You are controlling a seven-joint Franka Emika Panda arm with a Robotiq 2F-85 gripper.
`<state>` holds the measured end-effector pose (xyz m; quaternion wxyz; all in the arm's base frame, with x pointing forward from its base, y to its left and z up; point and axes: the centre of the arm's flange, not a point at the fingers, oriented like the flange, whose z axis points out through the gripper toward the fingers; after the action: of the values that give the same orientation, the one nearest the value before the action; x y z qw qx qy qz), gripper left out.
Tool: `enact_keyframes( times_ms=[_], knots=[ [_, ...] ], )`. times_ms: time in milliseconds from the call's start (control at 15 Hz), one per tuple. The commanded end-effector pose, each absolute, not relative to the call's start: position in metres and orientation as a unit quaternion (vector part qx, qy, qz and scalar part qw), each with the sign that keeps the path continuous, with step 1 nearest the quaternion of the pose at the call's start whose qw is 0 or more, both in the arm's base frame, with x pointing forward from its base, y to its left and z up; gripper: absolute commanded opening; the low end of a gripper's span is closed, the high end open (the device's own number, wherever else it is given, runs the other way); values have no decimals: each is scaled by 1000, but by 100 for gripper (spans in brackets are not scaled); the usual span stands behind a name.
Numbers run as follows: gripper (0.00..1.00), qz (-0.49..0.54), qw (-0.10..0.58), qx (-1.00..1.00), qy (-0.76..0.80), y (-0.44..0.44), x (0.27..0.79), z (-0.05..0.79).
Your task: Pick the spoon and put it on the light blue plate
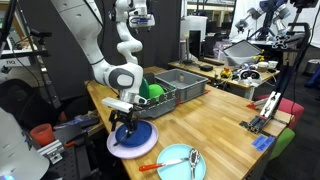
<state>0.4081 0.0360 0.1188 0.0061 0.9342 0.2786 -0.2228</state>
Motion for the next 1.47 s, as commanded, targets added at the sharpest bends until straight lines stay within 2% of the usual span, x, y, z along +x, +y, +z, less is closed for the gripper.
enact_keyframes(
  times_ms=[0,933,1000,1200,1400],
  knots=[
    [100,-222,22,936,273,38,412,109],
    [99,-230,36,943,236,24,435,94],
    [92,-230,39,944,235,24,436,94],
    [60,-229,46,944,233,25,436,96],
    [41,-223,43,945,233,24,437,100]
  ],
)
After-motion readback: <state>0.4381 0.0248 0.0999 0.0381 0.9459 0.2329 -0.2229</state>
